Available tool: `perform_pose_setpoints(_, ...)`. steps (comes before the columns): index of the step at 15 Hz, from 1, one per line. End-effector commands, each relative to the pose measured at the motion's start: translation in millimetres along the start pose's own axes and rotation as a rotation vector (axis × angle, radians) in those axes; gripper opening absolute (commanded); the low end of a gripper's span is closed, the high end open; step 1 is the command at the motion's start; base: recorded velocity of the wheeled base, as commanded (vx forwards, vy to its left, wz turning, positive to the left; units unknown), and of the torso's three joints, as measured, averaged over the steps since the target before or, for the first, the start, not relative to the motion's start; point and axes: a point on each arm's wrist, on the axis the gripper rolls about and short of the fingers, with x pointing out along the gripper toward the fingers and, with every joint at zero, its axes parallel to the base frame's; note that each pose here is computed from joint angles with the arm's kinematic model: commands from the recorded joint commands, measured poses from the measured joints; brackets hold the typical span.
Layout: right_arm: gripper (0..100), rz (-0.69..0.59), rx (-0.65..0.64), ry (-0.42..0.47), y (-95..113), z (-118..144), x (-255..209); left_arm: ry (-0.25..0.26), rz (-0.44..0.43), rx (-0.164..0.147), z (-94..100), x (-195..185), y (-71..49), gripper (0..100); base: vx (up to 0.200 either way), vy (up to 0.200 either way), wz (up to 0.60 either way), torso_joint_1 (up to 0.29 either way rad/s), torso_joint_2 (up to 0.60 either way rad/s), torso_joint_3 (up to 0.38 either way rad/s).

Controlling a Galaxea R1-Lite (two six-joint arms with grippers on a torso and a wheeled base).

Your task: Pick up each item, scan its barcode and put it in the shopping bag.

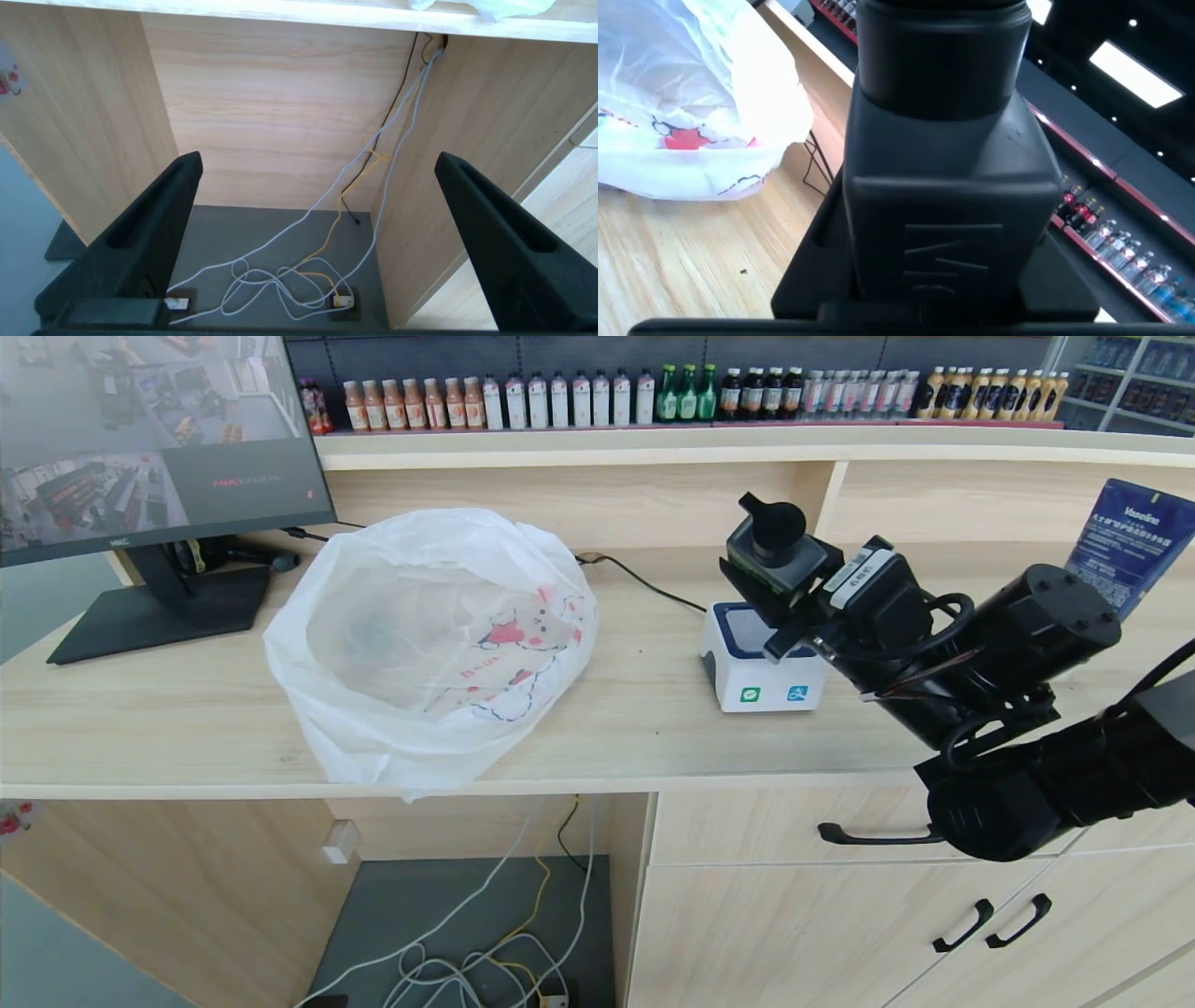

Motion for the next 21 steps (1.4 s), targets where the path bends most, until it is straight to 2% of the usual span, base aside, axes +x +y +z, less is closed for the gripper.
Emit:
perform_pose_setpoints(1,0,0.0,-0.004,0.024,1,-11,-2,0.0,0.0,0.0,0.0,0,0.0,100,0.0,0.0,0.0,0.0,0.0,0.0)
perform_pose_setpoints(8,0,-0.032,-0.023,0.081,-9,-42,-5,0.0,0.001,0.0,0.0,0,0.0,100,0.0,0.0,0.0,0.0,0.0,0.0)
perform_pose_setpoints(21,0,-0.021,-0.021,0.094,-5,-46,-7,0.0,0.0,0.0,0.0,0,0.0,100,0.0,0.0,0.0,0.0,0.0,0.0)
